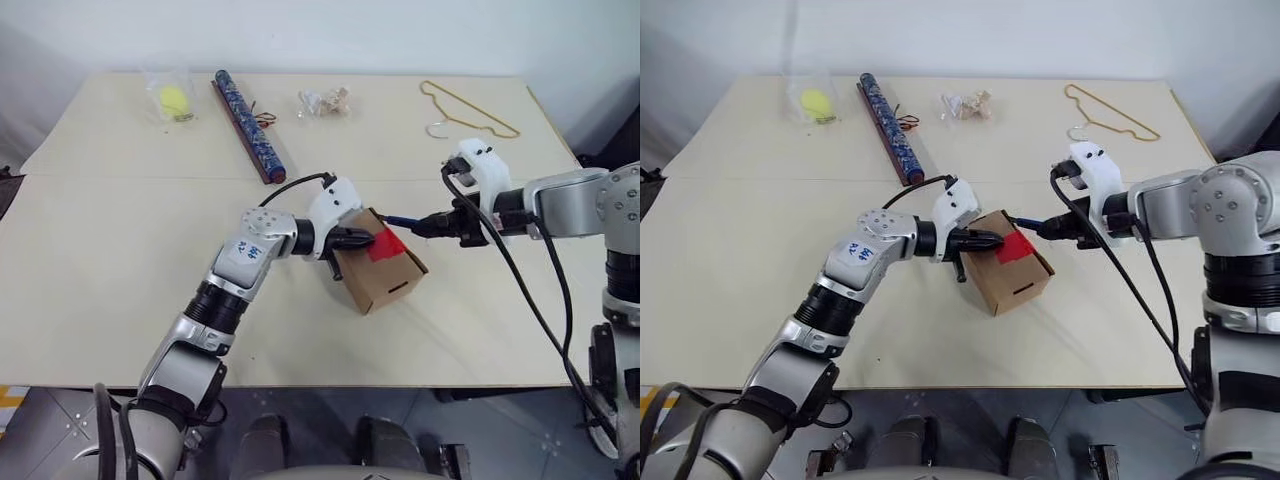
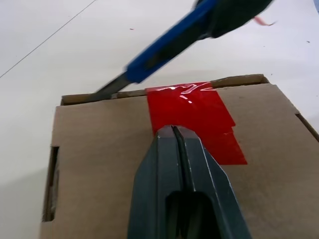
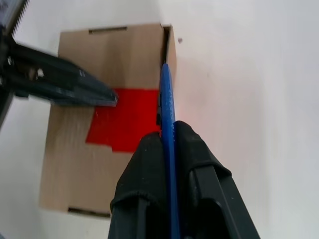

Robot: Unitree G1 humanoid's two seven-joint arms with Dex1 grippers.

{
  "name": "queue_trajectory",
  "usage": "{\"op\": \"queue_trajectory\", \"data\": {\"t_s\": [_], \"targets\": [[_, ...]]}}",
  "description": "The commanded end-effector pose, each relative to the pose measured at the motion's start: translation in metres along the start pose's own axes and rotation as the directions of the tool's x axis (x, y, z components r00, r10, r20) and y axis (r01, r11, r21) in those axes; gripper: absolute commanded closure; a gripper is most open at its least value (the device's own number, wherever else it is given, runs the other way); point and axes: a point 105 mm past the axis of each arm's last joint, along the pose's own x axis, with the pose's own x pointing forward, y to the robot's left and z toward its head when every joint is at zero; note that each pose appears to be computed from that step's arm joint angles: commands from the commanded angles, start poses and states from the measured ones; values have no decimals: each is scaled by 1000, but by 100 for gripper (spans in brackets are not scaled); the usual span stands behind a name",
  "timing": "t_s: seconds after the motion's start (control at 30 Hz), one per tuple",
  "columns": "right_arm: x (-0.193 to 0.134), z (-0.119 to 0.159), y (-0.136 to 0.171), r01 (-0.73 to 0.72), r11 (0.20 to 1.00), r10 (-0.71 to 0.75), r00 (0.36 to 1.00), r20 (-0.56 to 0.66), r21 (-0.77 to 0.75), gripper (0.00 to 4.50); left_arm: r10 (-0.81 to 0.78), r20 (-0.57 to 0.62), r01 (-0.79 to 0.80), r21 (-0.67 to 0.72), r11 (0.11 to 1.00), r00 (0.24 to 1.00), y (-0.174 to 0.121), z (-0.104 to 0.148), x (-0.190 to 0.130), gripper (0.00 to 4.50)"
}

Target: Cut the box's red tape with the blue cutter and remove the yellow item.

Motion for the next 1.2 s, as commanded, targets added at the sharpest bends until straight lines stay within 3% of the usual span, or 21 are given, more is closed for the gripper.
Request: {"op": "queue_trajectory", "data": {"t_s": [0.03, 0.7, 1.2], "targets": [[-11, 17, -3, 22, 1000, -23, 997, 68, 13, 442, -25, -40, 25, -19, 1000, 999, -8, -12, 5, 450], [-9, -13, 8, -67, 997, 70, 994, -80, 46, 442, -10, -56, 9, -23, 1000, 998, -6, -16, 4, 450], [-28, -56, 17, -106, 986, 135, 963, -233, 132, 442, -20, -78, 17, -32, 999, 997, -10, -21, 11, 450]]}}
